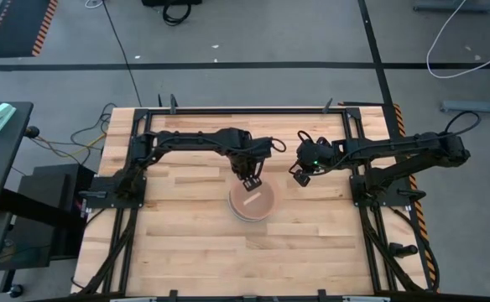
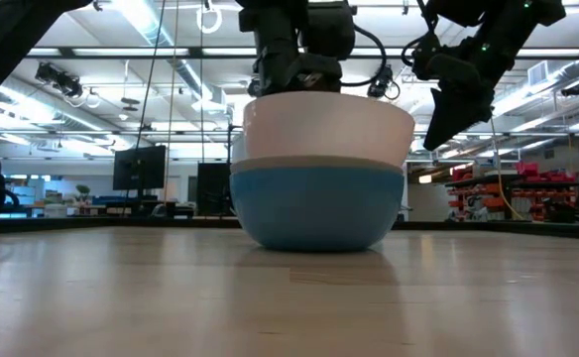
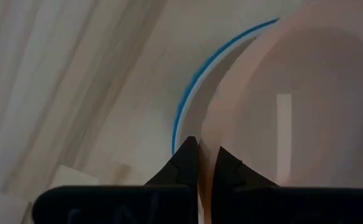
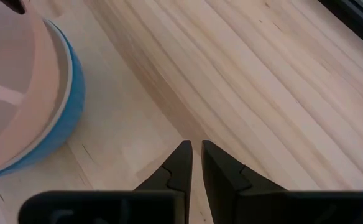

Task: Nest bowls inside each other
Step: Stack the orange bowl on the gray bowl

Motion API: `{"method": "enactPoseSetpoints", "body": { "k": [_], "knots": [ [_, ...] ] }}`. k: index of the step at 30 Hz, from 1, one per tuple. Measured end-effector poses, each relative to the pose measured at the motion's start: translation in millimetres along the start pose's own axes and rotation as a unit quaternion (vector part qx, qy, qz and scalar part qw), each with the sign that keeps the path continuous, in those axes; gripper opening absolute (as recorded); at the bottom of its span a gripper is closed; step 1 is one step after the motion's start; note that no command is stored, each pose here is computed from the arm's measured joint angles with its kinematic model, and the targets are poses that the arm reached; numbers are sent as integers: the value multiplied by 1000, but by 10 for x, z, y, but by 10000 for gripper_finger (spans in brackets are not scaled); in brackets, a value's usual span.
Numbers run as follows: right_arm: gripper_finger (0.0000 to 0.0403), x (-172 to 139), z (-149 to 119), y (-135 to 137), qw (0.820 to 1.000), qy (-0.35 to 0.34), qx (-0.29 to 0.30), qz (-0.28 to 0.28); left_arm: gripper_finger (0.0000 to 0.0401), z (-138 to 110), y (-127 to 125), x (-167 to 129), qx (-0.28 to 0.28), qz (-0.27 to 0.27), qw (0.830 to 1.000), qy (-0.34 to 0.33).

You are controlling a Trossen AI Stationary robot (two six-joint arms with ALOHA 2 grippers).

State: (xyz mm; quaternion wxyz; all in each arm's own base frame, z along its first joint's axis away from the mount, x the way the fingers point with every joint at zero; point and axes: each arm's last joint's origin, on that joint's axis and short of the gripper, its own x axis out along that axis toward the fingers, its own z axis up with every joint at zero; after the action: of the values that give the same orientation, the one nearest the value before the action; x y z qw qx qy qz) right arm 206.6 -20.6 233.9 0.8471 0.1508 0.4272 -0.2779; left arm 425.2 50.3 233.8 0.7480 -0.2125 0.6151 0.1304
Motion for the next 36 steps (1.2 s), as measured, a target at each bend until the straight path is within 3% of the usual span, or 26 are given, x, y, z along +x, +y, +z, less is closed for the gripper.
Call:
{"method": "enactPoseSetpoints", "body": {
  "k": [8,20,36],
  "knots": [
    [42,0,4,2,1000,-2,1,1,11,-7,-17,3,0,-1,1000,1],
    [42,0,6,3,1000,-3,2,2,86,-23,-11,-9,-4,0,1000,7],
    [42,0,14,8,1000,-7,3,4,94,-44,33,-162,-8,-6,1000,0]
  ]
}}
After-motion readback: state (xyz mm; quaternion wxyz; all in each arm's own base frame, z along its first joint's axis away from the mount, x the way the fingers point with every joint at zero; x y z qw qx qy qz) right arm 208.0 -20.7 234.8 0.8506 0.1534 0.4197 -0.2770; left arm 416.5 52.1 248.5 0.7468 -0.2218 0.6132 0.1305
